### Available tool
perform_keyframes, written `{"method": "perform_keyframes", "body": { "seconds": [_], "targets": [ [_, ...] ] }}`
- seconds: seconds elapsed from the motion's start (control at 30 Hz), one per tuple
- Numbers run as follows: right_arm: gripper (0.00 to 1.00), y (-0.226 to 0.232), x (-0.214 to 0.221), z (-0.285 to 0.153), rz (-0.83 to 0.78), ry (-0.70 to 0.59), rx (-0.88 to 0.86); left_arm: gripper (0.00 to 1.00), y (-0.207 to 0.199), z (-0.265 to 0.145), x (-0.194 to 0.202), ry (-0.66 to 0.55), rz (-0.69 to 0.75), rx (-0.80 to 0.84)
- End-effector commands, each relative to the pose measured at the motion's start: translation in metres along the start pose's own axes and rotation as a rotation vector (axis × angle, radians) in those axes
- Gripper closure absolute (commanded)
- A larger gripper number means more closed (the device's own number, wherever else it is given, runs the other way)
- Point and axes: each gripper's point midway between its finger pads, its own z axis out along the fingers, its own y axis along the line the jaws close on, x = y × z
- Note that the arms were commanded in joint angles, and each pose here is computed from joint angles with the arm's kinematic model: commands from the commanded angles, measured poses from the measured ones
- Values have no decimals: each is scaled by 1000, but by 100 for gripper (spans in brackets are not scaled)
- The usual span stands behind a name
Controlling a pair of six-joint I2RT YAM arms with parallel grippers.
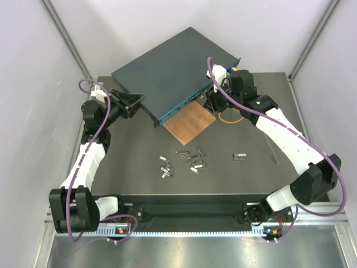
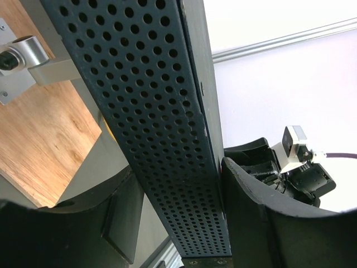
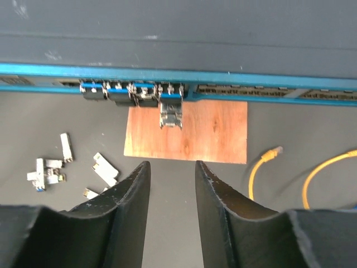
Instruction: Insert the plug into the switch port
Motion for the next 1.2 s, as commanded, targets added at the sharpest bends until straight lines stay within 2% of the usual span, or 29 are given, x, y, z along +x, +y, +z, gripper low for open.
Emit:
{"method": "perform_keyframes", "body": {
  "seconds": [0.0,0.37,0.53,0.8,1.0,1.17],
  "targets": [
    [64,-1,-36,0,4,-112,-10,84,-4,8,0,9,114,17],
    [73,-10,-58,13,14,-184,22,84,-4,7,1,7,113,16],
    [82,-12,-65,15,9,-214,27,84,-3,7,1,9,112,15],
    [89,-12,-74,20,12,-250,28,85,0,8,2,12,108,11],
    [100,-15,-86,25,33,-291,36,87,2,8,2,17,107,8],
    [100,-18,-93,26,46,-317,51,89,2,8,3,21,107,10]
  ]
}}
